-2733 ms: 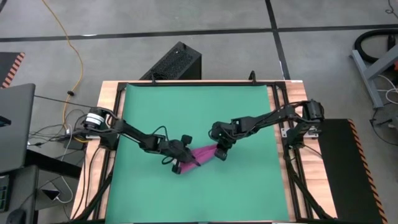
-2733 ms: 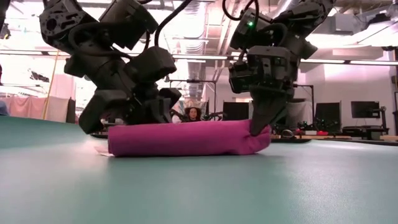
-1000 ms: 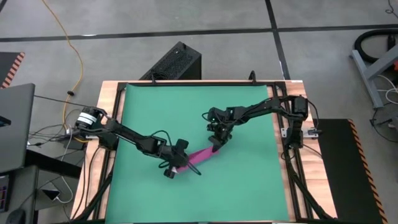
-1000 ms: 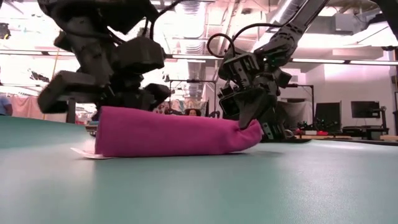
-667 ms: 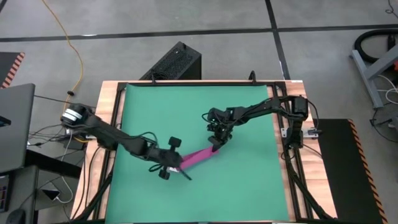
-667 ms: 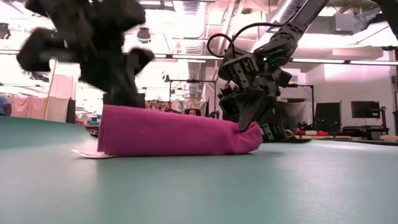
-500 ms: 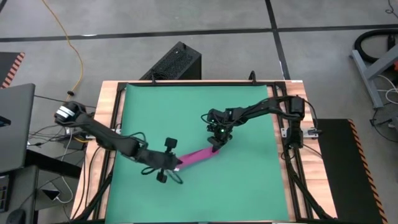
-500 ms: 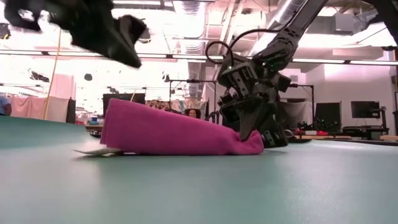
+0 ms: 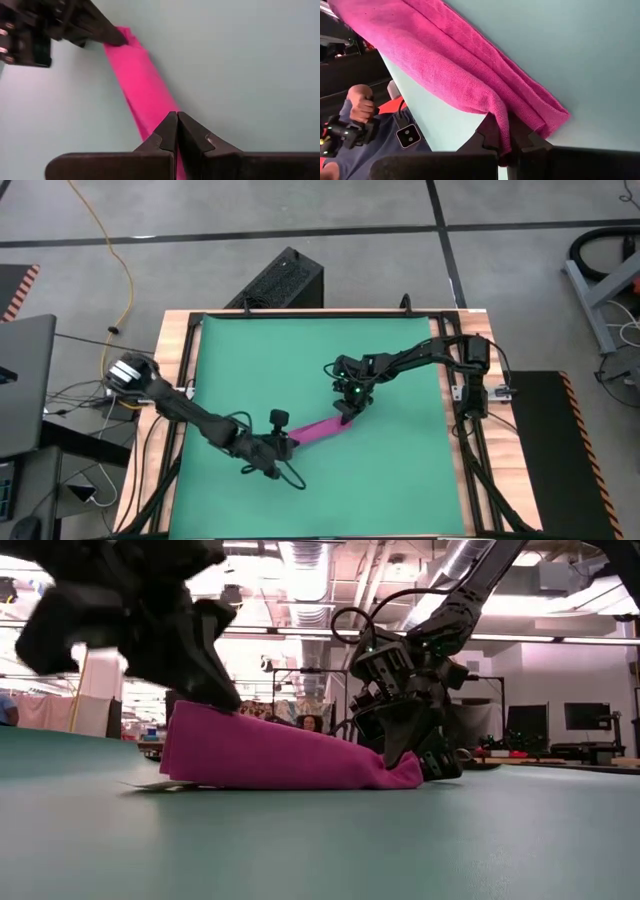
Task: Roll towel
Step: Roll the pink towel
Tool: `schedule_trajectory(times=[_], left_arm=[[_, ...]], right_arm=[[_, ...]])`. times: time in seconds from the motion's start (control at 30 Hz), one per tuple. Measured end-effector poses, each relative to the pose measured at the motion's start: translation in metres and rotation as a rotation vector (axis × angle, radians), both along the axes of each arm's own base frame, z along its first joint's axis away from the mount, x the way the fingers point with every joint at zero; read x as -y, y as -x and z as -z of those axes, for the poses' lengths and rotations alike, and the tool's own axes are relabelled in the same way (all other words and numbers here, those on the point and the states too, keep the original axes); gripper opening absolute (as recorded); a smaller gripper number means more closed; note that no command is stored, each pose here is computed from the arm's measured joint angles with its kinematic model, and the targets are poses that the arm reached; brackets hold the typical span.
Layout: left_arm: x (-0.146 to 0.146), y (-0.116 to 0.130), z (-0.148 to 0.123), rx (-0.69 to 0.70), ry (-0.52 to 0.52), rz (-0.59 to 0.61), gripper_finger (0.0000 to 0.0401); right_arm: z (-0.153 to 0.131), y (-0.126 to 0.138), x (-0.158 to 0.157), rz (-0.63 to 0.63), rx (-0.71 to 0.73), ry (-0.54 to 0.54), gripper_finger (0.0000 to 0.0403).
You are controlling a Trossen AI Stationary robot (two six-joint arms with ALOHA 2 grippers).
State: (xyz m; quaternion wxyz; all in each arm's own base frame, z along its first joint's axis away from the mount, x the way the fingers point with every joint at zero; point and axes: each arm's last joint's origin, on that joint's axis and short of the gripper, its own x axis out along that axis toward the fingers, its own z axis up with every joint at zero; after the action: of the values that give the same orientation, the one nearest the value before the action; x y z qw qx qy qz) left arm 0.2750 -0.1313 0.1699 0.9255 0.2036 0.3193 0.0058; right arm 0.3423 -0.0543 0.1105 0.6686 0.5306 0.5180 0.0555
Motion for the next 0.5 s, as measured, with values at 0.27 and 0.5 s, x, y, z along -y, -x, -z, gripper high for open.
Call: schedule_trajectory(times=[0.27, 0.5], left_arm=[[0.005, -0.003, 0.021, -0.020, -0.026, -0.083, 0.0000], [0.000, 0.002, 0.027, -0.063, -0.015, -0.139, 0.0000]], right_arm=[[0.001, 0.000, 0.000, -0.004, 0.005, 0.007, 0.0017], [0.001, 0.000, 0.000, -0.016, 0.017, 0.019, 0.0017]])
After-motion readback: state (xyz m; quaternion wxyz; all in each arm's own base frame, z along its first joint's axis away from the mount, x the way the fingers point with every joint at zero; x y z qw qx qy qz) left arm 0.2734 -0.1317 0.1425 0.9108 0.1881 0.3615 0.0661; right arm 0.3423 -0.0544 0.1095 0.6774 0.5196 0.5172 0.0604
